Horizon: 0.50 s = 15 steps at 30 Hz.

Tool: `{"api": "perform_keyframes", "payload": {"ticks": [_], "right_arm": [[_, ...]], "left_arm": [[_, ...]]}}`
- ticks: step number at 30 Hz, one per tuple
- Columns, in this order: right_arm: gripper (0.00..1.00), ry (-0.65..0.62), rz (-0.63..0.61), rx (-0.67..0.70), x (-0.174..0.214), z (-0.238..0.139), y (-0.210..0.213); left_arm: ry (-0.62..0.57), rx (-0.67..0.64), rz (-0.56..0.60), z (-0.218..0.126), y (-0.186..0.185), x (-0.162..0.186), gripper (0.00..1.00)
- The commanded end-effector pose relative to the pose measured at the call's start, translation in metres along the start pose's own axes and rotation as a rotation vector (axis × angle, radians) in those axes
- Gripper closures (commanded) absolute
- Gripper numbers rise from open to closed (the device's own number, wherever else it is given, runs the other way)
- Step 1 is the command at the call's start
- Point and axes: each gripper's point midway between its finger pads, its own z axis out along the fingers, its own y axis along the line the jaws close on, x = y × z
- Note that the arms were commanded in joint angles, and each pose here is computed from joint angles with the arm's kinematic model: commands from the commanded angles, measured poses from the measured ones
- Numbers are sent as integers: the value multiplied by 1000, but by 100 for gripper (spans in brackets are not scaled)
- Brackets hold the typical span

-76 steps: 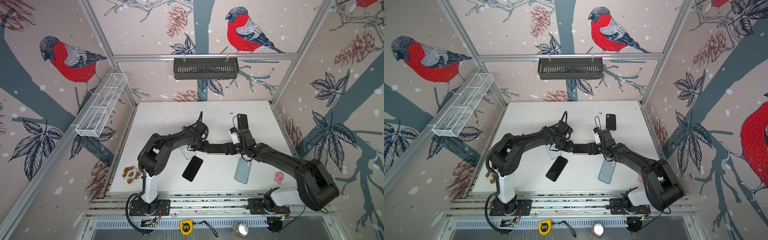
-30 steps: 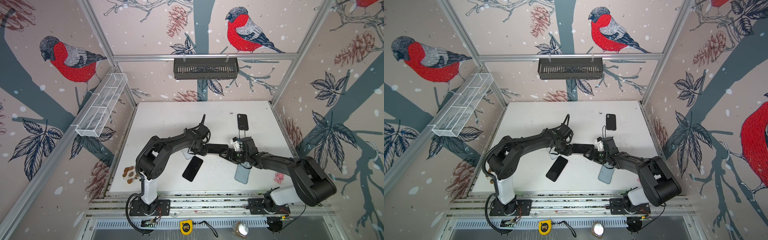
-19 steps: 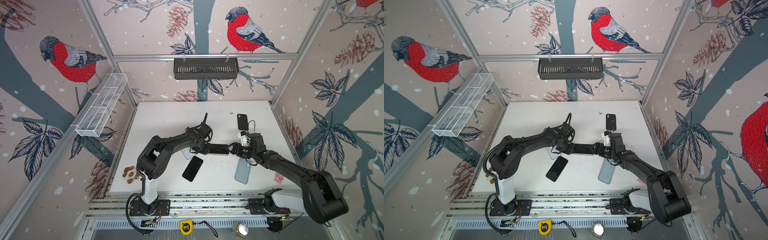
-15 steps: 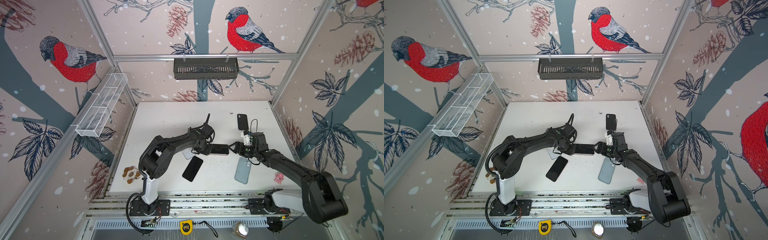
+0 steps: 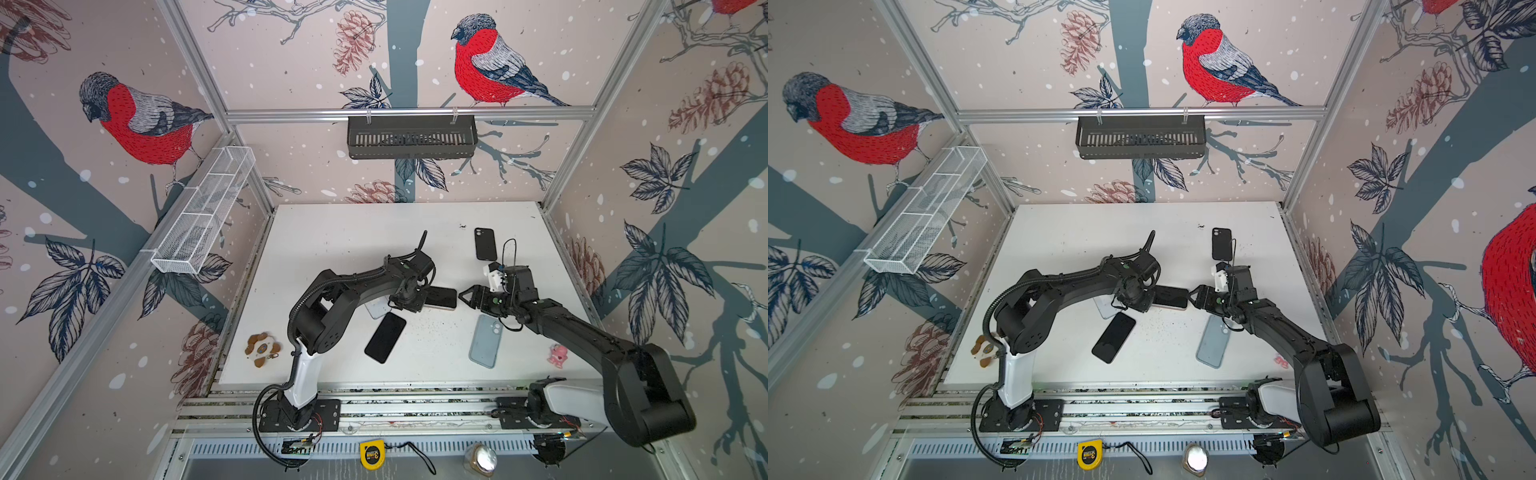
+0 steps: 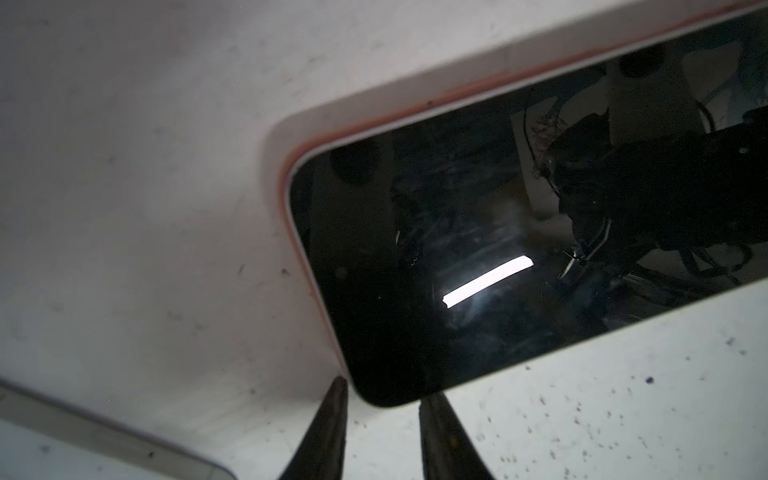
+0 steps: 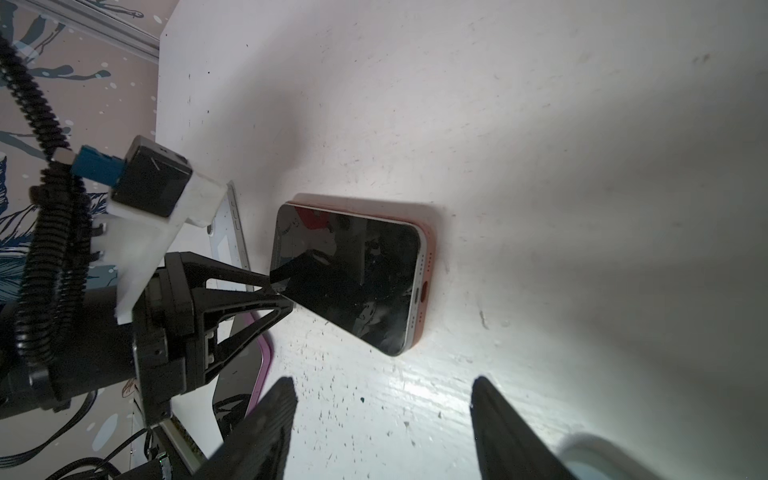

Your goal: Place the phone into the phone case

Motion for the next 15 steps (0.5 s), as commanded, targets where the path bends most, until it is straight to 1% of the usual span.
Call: {"api": "perform_keyframes", "payload": {"ticks": [1,3,9,12,15], "right_arm": [[32,0,-15,7,0,-1,-2],[32,-1,-16,9,1,-1,-2],[32,29,-8,30,4,9,-9],[32,30,-42,69,-1,15,-11],[28,21,-83,116,-13,26,-14]], "left_arm": [[7,-48,-2,1,8,-3,69],[7,-50,-1,1,7,-7,69],[-28,-31,4,-15,2,-21,69],[-29,10,-21,-17,5,-25,69],[-27,47,-62,-15,16,-26,69]]}}
